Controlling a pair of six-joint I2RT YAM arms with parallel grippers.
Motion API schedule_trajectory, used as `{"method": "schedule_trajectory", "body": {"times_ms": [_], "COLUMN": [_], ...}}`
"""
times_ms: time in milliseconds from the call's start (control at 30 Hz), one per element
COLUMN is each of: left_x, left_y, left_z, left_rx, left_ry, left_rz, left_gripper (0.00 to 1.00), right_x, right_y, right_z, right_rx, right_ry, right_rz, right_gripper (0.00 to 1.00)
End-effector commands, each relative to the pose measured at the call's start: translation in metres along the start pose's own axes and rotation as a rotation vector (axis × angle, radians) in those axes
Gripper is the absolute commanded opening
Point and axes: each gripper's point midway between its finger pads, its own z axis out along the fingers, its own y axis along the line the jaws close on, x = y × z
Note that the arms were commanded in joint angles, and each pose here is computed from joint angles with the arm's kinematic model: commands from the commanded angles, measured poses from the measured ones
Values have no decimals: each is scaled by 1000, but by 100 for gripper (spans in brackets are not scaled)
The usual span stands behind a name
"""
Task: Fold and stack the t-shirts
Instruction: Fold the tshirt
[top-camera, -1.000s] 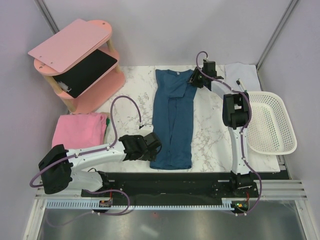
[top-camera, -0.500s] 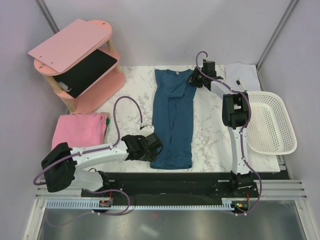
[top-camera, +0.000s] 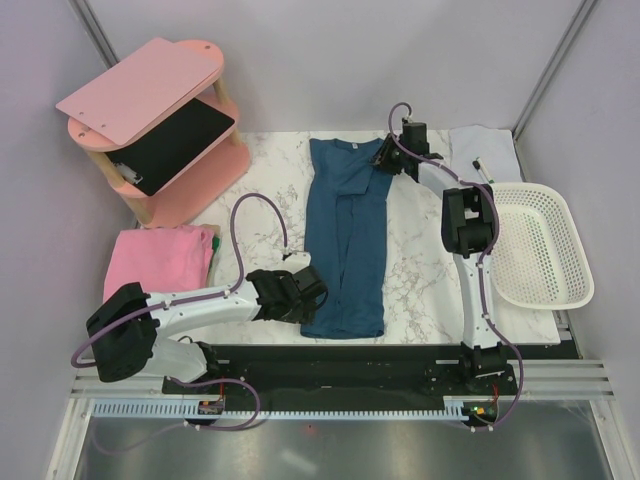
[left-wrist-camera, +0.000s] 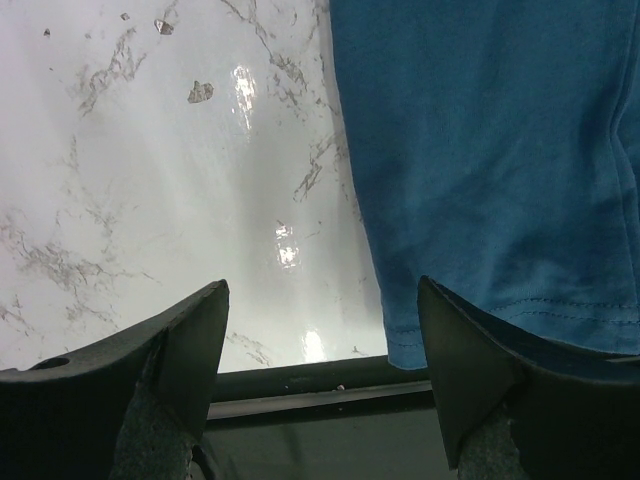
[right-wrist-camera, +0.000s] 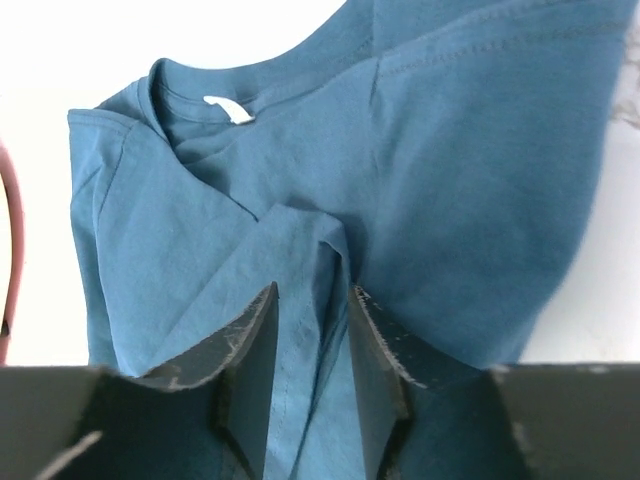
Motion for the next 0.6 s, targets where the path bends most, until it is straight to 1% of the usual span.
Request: {"method": "schedule_trajectory", "body": {"times_ms": [0,67,100,167,200,367,400,467,500,567], "left_x": [-5,-5,-5,-4,-2,0,0,0,-1,-2], "left_y": [-4,-3,-4,-3,-2,-2,-2,-2,-3,-2], "left_z": [2,2,2,2,3,6,6,7,6,5], "left_rx": [12,11,13,11,7,-1,-1,-4,-1,1], "left_ry": [-22,-21,-21,-19,-15,-5,-6,-5,-8,-16], "left_rz": [6,5,5,4,7,9,7,8,5,0], "left_gripper": [82,82,82,82,82,82,82,82,82,82], "right_x": [9,17,17,23,21,7,-3,-9,-20,-25], "right_y": [10,13,14,18,22,48,58,72,85,100], "right_z": [15,21,21,23,21,7,-1,-8,-17,-24], "right_rx": [-37,-43,-46,-53,-60,-93,-109,-126,-142,-160], "right_ry": [15,29,31,42,37,0,-25,-40,-67,-86], "right_rz": [1,-8,-12,-17,-30,-94,-112,-135,-152,-178], "right_gripper": [34,27,21,12,0,0,0,0,0,0]}}
